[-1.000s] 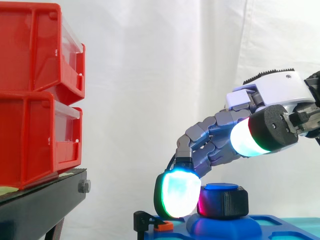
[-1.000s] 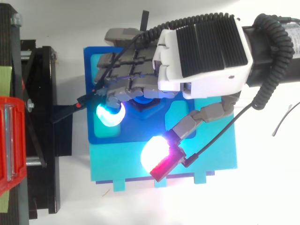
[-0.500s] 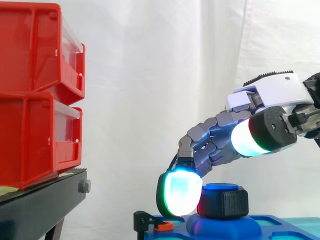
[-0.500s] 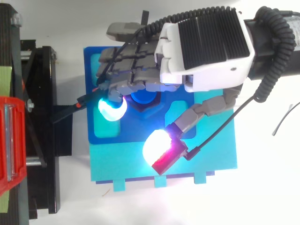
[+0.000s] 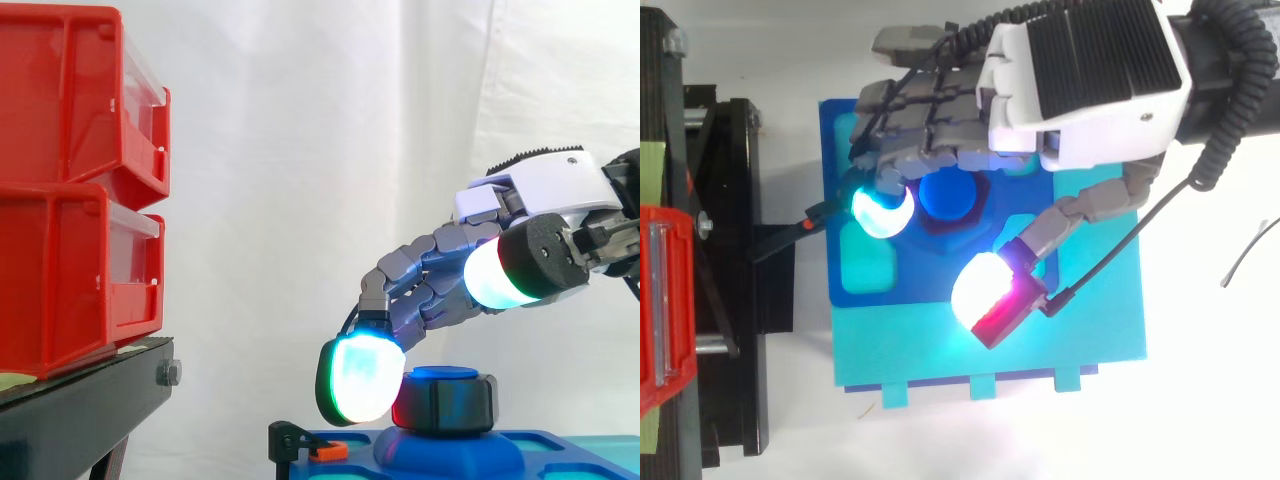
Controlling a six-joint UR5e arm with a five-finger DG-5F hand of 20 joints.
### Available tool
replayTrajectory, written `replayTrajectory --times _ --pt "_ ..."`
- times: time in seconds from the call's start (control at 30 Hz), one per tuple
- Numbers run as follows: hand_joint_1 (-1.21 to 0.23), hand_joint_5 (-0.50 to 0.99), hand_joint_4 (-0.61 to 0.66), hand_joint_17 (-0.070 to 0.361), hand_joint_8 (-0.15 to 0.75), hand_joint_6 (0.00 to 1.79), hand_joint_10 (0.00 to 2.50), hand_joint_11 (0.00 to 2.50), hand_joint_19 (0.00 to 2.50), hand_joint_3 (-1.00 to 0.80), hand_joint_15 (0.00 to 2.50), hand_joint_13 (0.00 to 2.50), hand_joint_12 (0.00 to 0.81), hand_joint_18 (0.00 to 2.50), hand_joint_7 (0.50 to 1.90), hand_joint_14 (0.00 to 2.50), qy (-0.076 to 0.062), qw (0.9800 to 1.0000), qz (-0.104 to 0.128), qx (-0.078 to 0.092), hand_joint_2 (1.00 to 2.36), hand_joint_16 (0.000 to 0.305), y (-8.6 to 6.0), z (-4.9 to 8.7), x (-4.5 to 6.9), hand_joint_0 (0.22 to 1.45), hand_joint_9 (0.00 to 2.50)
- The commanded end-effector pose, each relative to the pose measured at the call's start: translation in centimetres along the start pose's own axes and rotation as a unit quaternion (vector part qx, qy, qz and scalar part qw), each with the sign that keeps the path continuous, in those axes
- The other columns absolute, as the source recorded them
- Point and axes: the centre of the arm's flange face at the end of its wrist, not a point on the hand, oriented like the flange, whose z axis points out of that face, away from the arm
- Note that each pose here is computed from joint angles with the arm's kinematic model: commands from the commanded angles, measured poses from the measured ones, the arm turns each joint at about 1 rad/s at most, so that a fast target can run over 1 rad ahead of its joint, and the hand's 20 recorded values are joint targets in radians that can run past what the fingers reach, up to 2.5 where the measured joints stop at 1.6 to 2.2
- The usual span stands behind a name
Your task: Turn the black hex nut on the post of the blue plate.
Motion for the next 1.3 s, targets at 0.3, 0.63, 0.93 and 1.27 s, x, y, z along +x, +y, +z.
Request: replayTrajectory --times 0.3,0.63,0.93,1.27 --pt "-0.34 -0.18 0.22 0.121 0.278 0.50 0.00 0.04 0.06 -0.50 0.00 0.25 0.379 0.03 0.88 0.00 -0.002 1.0000 -0.001 -0.009 1.00 0.054 -1.0 -0.4 -0.6 0.49 0.38" --pt "-0.34 -0.18 0.22 0.120 0.280 0.50 0.00 0.05 0.06 -0.50 0.00 0.25 0.379 0.03 0.88 0.00 0.000 0.9999 -0.002 -0.016 1.00 0.054 -2.2 -1.1 -1.3 0.49 0.39" --pt "-0.34 -0.18 0.22 0.120 0.281 0.50 0.00 0.05 0.06 -0.50 0.00 0.25 0.380 0.03 0.88 0.00 0.003 0.9998 -0.008 -0.019 1.00 0.053 -3.1 -1.6 -1.6 0.49 0.39" --pt "-0.34 -0.18 0.22 0.120 0.280 0.50 0.00 0.05 0.06 -0.50 0.00 0.25 0.379 0.03 0.88 0.00 0.000 0.9997 -0.008 -0.021 1.00 0.053 -4.2 -2.2 -2.2 0.49 0.39"
